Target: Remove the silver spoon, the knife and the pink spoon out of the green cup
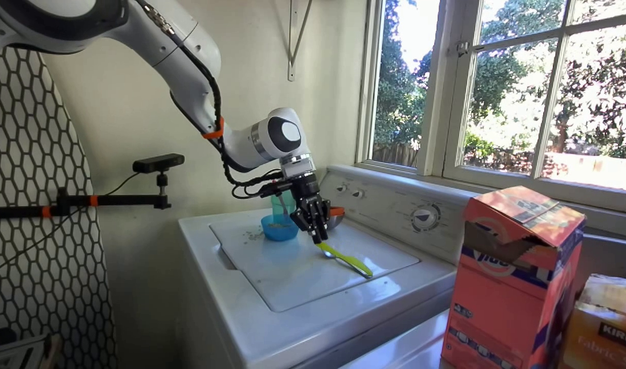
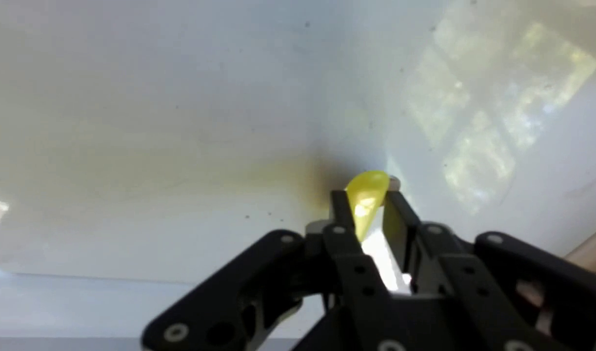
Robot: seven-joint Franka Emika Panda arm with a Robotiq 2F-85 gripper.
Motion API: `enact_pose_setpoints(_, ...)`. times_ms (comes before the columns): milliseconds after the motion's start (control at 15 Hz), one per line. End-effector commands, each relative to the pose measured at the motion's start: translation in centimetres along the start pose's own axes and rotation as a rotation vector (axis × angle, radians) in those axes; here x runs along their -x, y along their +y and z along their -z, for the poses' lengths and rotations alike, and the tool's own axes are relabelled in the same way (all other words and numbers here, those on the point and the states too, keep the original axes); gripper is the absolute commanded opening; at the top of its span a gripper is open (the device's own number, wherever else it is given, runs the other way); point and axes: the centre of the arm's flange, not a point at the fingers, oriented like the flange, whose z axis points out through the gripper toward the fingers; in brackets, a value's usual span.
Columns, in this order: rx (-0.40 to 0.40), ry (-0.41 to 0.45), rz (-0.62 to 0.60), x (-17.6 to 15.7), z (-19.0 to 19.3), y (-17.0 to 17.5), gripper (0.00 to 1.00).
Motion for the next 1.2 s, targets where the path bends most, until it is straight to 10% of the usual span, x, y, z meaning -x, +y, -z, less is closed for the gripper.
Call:
enact_pose_setpoints(0, 0.020, -0.087, -0.050, -0.4, 0.4, -0.3, 0.58)
enact_pose_setpoints(400, -0.007, -0.224, -0.030, -2.2, 5.8, -0.8, 1.00)
enact_pose_setpoints(1133, -0.034, -0.692, -0.111, -0.8, 21.2, 2.5, 1.00)
